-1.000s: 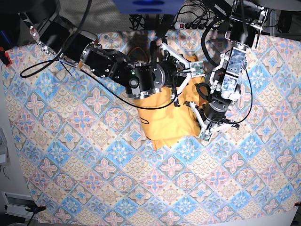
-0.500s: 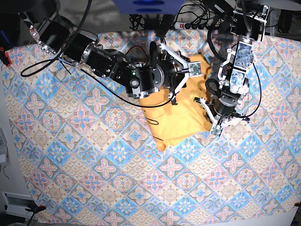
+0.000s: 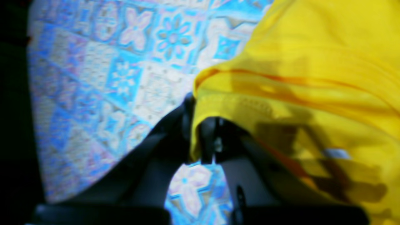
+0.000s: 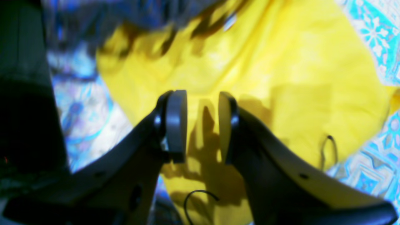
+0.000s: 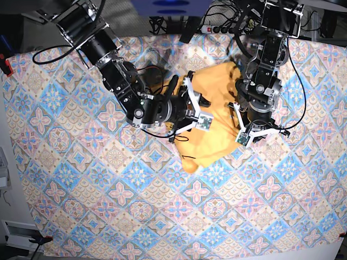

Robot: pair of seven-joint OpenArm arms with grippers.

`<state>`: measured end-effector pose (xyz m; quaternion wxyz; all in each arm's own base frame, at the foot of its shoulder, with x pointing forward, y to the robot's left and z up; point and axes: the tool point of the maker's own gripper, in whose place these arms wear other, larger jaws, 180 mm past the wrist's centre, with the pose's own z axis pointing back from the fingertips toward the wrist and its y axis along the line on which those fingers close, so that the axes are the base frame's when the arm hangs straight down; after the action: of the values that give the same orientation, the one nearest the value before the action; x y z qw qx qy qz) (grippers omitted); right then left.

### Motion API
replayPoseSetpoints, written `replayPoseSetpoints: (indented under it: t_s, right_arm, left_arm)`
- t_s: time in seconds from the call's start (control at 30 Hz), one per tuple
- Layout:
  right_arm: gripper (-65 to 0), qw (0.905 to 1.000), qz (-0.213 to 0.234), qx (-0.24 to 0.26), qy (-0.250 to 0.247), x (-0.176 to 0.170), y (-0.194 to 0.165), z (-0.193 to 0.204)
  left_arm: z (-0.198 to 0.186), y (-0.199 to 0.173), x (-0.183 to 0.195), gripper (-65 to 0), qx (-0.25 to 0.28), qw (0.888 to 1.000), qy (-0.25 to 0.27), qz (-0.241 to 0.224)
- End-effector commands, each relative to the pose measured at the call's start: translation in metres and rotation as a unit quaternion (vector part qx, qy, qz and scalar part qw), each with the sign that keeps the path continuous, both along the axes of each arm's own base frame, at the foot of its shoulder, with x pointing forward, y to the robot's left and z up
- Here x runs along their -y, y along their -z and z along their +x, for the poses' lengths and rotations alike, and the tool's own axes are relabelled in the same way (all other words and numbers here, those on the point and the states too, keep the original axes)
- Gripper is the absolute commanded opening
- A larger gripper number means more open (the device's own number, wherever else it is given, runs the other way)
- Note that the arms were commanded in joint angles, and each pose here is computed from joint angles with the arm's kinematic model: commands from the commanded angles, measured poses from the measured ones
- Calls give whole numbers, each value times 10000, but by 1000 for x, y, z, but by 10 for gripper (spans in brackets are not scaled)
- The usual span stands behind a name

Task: Fold the T-shirt properly
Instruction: 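Press and flatten the bundle with both grippers, pulling edges outward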

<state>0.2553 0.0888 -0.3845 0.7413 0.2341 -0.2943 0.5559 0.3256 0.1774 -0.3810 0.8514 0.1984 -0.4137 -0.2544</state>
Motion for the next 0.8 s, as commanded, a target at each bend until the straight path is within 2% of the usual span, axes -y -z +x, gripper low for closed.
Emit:
replayPoseSetpoints:
  t_s: [0.0,0.1,0.27,0.47,0.57,0.67,0.77]
  right_arm:
    - [-485,9999,56,73,121,6,-5,9]
    - [-485,9996,72,71,266,13,-6,16]
    - [-485,9995,86,92,277,13,-7,17]
    - [-485,9995,71,80,281,14,-6,17]
    - [-485,9994,81,91,317,15,-7,19]
    - [-485,9983,120,121,550,25,-10,30]
    - [-485,9966,153,139,792,36,-12,40]
  left_arm:
    - [10,-16,1,-561,309,9995,13,79]
    - [2,-5,-5,-453,159,9993,6,324]
    - [-4,10,-7,-253,-47,9994,-19,339]
    - [-5,10,-7,-77,-49,9994,-36,329]
    - [-3,2,-4,-41,118,9996,-137,230]
    - [-8,-15,1,-41,398,9989,-248,68]
    - [-14,-32,11,-41,616,9970,-363,-301]
